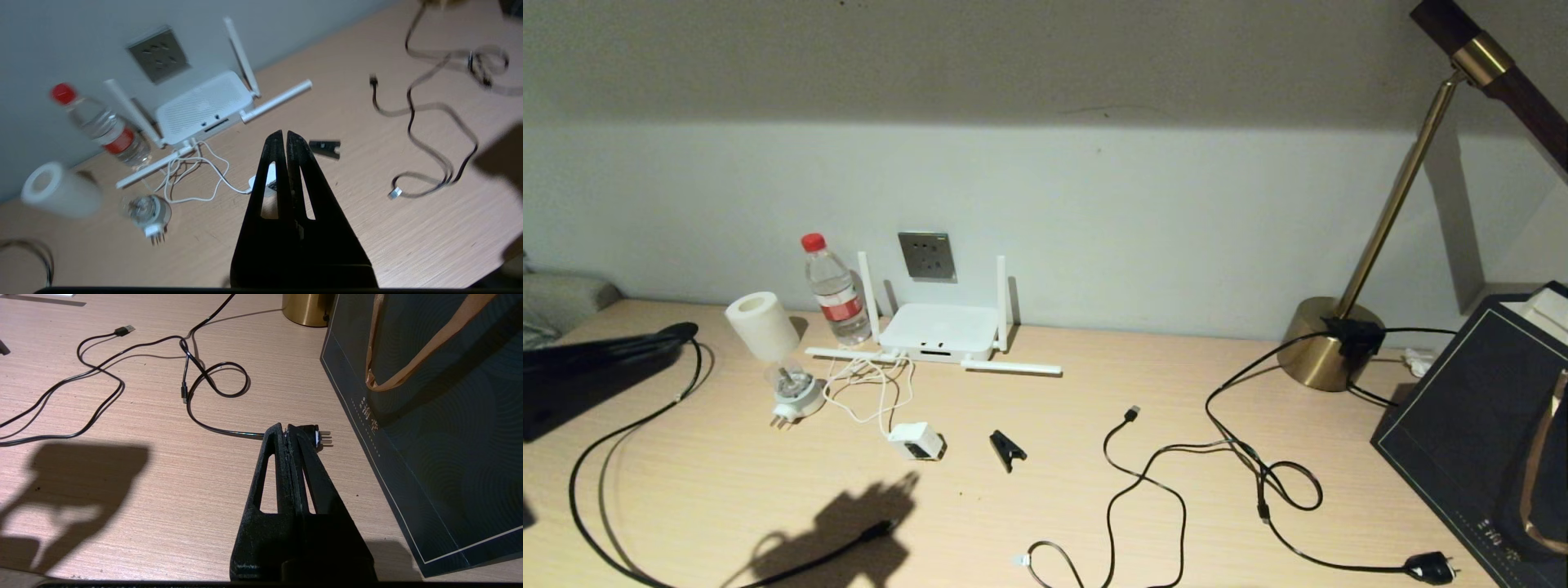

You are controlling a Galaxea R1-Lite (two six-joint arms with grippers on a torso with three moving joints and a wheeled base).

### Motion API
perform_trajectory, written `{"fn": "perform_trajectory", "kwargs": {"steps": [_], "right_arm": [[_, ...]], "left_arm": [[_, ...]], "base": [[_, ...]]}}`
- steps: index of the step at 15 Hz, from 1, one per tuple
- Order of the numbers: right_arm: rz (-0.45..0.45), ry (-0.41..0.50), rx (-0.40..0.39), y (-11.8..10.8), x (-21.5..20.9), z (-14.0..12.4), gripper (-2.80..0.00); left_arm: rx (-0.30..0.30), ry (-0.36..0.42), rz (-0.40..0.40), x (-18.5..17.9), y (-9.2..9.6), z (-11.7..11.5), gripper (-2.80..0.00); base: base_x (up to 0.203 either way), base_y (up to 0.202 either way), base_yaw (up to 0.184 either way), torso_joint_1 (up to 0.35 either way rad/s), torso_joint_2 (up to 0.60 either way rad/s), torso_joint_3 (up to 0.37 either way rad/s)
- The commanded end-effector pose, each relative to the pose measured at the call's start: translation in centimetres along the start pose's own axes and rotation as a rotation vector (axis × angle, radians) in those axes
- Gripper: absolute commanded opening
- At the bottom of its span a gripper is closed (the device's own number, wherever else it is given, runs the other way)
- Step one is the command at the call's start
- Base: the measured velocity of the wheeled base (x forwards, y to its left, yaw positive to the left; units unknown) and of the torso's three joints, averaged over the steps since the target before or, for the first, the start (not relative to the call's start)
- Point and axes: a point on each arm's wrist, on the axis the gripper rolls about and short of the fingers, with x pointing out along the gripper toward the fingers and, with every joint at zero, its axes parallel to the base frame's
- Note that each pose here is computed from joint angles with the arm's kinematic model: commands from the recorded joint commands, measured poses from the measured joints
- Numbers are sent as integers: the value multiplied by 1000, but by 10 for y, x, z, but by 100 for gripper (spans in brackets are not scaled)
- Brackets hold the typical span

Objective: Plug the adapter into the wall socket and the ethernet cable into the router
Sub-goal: Pick up plug

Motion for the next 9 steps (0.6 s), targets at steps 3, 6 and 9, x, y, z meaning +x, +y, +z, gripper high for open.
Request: {"fn": "perform_trajectory", "kwargs": {"steps": [3, 6, 9], "right_arm": [[1, 2, -1, 0, 0, 0, -280], [1, 2, -1, 0, 0, 0, -280], [1, 2, -1, 0, 0, 0, -280]], "left_arm": [[349, 258, -407, 118, 43, -38, -280], [581, 306, -546, 156, 63, -56, -280], [753, 296, -582, 175, 78, -61, -280]], "base": [[0, 0, 0, 0, 0, 0], [0, 0, 0, 0, 0, 0], [0, 0, 0, 0, 0, 0]]}}
